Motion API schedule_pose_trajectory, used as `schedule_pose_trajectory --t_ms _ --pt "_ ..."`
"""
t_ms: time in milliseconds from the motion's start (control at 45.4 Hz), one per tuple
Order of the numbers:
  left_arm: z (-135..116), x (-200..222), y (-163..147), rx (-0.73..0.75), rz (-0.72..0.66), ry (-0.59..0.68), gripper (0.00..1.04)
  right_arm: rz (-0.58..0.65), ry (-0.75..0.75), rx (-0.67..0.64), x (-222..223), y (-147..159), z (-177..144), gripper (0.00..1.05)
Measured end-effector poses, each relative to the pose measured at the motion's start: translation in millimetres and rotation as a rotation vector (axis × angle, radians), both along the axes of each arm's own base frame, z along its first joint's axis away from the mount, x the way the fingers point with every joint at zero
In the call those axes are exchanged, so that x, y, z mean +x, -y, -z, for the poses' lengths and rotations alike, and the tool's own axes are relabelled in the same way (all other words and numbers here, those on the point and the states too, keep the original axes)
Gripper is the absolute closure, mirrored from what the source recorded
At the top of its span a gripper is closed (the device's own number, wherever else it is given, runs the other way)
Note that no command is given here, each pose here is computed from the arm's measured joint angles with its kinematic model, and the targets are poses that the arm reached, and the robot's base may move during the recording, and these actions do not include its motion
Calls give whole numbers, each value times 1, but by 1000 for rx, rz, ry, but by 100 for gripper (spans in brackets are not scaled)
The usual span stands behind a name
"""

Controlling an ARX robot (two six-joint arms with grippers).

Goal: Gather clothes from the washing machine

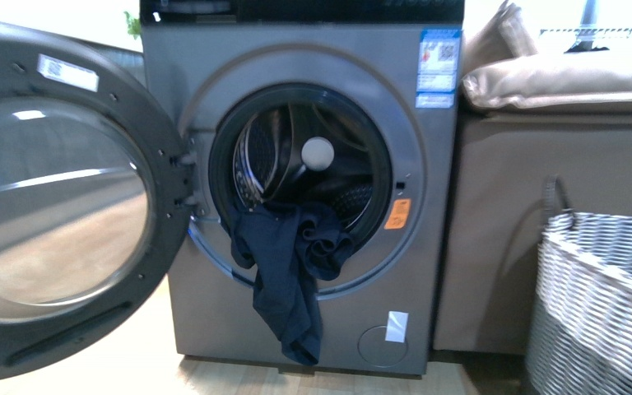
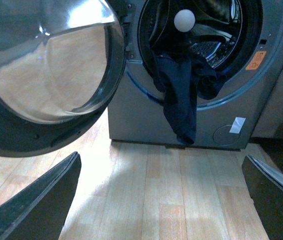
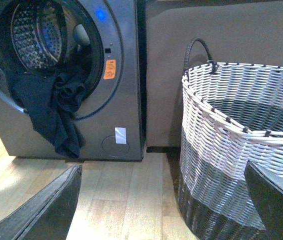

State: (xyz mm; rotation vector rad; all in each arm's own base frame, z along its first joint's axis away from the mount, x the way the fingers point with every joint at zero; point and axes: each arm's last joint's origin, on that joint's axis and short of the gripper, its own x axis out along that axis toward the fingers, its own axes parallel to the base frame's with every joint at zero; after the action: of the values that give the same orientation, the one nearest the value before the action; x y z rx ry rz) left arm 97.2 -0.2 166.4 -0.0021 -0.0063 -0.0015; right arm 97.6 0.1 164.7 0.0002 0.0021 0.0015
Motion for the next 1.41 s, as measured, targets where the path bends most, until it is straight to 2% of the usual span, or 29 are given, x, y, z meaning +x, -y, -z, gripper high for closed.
schedule_pose_trajectory --t_ms 969,1035,1101,1299,1409 --pt "0 0 0 0 1 0 7 2 -1 0 0 0 0 7" --pt "1 2 -1 -43 97 -62 7 2 -1 0 0 0 0 7" --pt "-6 12 -1 -125 302 -124 7 -1 0 0 0 0 0 7" --pt "-38 48 4 -112 313 -61 7 2 0 0 0 0 0 7" --pt "-53 84 19 -98 342 -60 7 2 0 0 0 0 0 7"
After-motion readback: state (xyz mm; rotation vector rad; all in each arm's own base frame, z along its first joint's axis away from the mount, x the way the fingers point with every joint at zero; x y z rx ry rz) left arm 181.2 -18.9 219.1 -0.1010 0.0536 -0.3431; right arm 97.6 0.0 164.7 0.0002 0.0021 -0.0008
